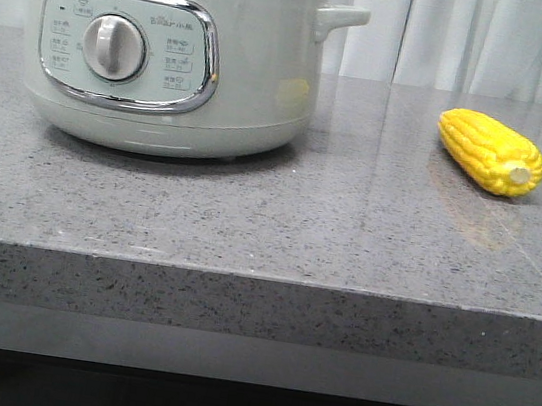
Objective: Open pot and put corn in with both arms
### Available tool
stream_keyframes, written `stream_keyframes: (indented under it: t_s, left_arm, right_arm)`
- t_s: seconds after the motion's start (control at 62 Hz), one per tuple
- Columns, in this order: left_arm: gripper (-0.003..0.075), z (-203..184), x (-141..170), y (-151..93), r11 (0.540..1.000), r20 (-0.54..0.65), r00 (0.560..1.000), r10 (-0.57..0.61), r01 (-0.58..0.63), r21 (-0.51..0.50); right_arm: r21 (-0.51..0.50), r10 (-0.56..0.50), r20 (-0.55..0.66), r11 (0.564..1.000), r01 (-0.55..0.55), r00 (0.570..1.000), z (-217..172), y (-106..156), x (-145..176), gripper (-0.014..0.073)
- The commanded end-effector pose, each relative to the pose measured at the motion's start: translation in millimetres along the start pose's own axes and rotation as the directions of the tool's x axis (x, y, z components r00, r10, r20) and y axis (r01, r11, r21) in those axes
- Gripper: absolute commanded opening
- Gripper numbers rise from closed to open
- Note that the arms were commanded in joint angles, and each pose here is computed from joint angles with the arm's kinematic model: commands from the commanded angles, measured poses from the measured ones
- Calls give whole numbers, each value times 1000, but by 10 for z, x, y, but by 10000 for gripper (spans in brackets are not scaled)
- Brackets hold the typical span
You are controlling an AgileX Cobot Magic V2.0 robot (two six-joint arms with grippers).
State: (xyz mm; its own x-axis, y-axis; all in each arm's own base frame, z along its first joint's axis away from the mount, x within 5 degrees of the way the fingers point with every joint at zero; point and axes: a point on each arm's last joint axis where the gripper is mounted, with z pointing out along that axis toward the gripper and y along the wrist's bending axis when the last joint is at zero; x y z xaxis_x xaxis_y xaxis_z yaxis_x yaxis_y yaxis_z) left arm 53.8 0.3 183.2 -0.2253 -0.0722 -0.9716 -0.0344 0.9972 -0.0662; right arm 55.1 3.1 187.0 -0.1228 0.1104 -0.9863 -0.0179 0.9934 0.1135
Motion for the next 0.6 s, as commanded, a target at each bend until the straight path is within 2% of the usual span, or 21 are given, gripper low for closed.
stream_keyframes:
  t_s: [0.0,0.436,0.581]
  left_arm:
    - [-20,-8,-50,0,1000,85,996,-5,4,2]
    - [-20,-8,-50,0,1000,85,996,-5,4,2]
    - [-20,-10,-68,24,992,100,987,126,-122,-37]
  right_arm:
    - [5,-5,90,1000,5,996,-11,-5,-74,-64]
    - [5,-5,90,1000,5,996,-11,-5,-74,-64]
    - [5,-5,90,1000,5,996,-11,-5,-74,-64]
